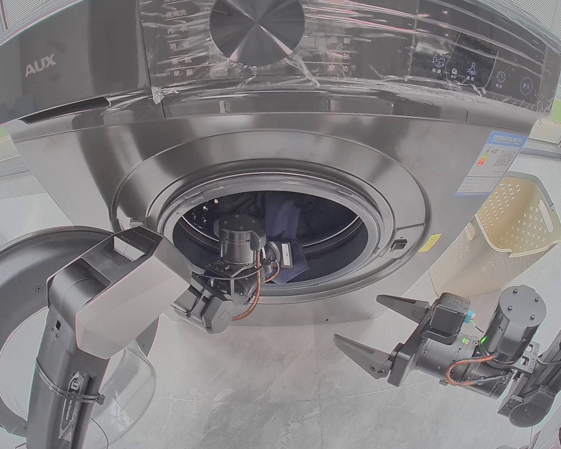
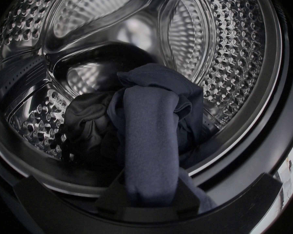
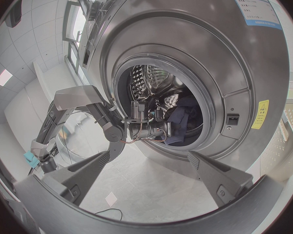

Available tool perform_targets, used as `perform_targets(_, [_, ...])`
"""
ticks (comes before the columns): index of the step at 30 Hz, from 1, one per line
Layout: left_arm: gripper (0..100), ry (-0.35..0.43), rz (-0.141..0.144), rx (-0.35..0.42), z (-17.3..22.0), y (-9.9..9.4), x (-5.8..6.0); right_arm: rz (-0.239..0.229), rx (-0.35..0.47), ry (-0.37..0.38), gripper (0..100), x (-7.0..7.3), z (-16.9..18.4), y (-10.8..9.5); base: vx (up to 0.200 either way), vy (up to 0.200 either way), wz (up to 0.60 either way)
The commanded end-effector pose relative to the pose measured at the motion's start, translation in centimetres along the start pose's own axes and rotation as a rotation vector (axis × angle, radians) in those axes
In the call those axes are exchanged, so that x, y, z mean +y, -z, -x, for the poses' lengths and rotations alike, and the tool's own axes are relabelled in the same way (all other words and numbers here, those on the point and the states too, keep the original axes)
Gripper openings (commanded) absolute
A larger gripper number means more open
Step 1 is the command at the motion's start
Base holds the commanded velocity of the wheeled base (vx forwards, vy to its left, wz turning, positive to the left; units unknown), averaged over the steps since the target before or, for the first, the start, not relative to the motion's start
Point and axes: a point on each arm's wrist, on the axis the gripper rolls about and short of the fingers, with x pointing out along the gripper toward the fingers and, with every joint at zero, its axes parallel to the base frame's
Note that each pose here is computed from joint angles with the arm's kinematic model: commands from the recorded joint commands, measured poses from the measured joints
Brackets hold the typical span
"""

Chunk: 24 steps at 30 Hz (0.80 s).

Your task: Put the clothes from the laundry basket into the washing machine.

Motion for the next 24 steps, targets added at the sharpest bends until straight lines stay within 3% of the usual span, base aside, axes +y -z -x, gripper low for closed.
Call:
perform_targets(1, [0, -0.005, 0.023, -0.086, -1.3, -1.2, -0.2, -0.001, 0.000, -0.001, 100, 0.0, -0.1, 0.0, 0.000, 0.000, 0.00])
perform_targets(4, [0, -0.007, 0.061, -0.173, -1.9, -1.9, -0.4, -0.001, 0.005, -0.004, 100, 0.1, 0.0, 0.1, 0.000, 0.000, 0.00])
perform_targets(8, [0, -0.008, 0.074, -0.233, -2.6, -2.4, -0.3, 0.000, 0.003, -0.013, 100, 0.3, 0.0, 0.1, 0.000, 0.000, 0.00])
perform_targets(13, [0, -0.033, 0.114, -0.421, -4.4, -4.3, -0.1, -0.001, 0.009, -0.013, 100, 0.3, -0.1, 0.2, 0.000, 0.000, 0.00])
perform_targets(20, [0, -0.052, 0.111, -0.435, -5.2, -4.9, 0.5, -0.003, 0.020, -0.011, 100, 0.3, -0.2, 0.5, 0.000, 0.000, 0.00])
perform_targets(23, [0, -0.063, 0.103, -0.406, -5.3, -4.3, 0.8, -0.001, 0.020, -0.011, 100, 0.3, -0.2, 0.5, 0.000, 0.000, 0.00])
perform_targets(24, [100, -0.062, 0.103, -0.405, -5.3, -4.3, 0.8, -0.001, 0.021, -0.011, 100, 0.3, -0.2, 0.5, 0.000, 0.000, 0.00])
